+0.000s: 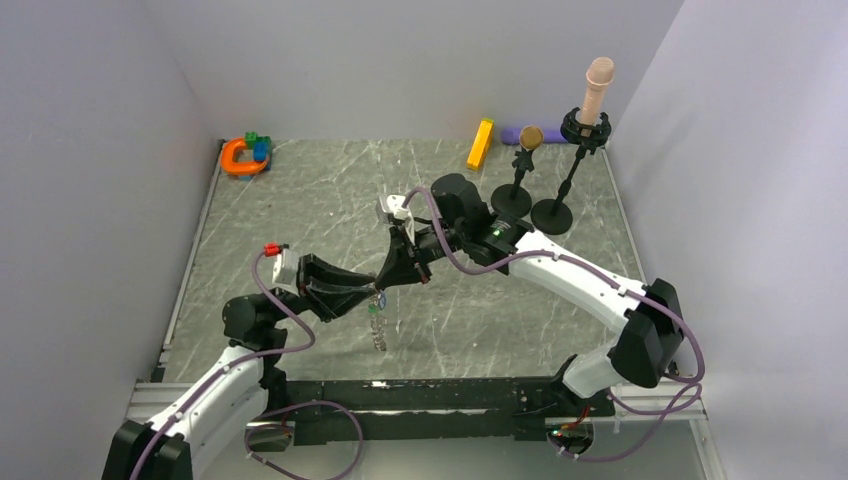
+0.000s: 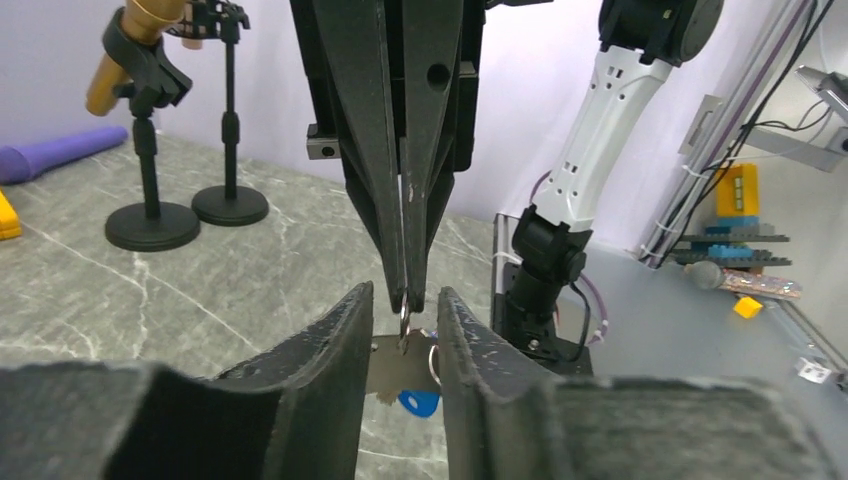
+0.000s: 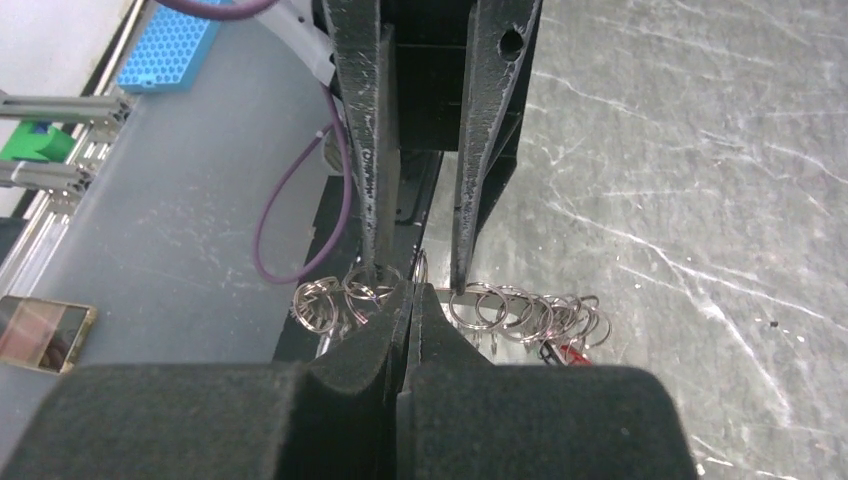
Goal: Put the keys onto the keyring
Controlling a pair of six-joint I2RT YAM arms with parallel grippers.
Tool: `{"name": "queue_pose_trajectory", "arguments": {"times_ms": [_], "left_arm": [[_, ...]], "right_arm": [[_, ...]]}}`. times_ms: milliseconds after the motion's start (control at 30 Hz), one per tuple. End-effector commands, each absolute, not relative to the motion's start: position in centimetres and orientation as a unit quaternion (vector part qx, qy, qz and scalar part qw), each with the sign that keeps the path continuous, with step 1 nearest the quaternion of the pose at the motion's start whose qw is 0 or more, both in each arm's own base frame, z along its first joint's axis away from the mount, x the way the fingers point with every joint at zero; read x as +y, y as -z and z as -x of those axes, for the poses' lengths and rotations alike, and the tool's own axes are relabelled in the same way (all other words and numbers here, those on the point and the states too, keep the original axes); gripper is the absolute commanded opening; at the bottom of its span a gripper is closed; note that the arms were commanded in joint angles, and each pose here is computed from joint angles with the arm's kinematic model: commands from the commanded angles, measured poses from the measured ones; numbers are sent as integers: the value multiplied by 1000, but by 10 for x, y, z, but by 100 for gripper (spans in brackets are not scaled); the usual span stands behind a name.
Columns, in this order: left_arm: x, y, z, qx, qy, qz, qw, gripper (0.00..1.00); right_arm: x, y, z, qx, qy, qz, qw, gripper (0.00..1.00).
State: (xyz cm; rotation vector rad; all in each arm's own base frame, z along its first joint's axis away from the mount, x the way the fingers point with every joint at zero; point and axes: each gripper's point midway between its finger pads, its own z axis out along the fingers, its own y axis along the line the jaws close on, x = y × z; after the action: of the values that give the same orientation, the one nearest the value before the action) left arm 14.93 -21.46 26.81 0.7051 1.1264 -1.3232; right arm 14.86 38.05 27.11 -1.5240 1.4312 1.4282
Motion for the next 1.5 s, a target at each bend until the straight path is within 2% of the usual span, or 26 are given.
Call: {"name": "queue_pose_trajectory", "arguments": {"times_ms": [0, 100, 167, 300, 400, 533, 933, 1100, 1467], "left_arm": [[-218, -276, -144, 483, 560, -342, 580, 39], [-219, -277, -144, 495, 551, -354, 571, 44], [-218, -273, -148, 520, 536, -361, 558, 51], [-211, -264, -152, 564, 472, -395, 550, 53], [-208, -256, -151, 585, 449, -419, 530, 51], [-209, -250, -156, 592, 439, -440, 513, 42], [-218, -253, -172, 591, 377, -462, 543, 42], [-219, -257, -178, 591, 360, -448, 565, 38], [-232, -264, -172, 565, 395, -438, 577, 35]], "right_arm": [[380, -285, -150, 516, -516, 603, 321, 0], [377, -280, -153, 522, -500, 611, 323, 0], [374, -277, -156, 519, -483, 625, 326, 0], [367, -273, -161, 518, -448, 654, 322, 0], [365, -273, -165, 513, -428, 675, 314, 0], [360, -270, -172, 509, -395, 708, 288, 0], [357, -264, -177, 493, -320, 768, 252, 0], [359, -263, -177, 485, -305, 781, 248, 0], [368, -272, -175, 486, -321, 769, 263, 0]]}}
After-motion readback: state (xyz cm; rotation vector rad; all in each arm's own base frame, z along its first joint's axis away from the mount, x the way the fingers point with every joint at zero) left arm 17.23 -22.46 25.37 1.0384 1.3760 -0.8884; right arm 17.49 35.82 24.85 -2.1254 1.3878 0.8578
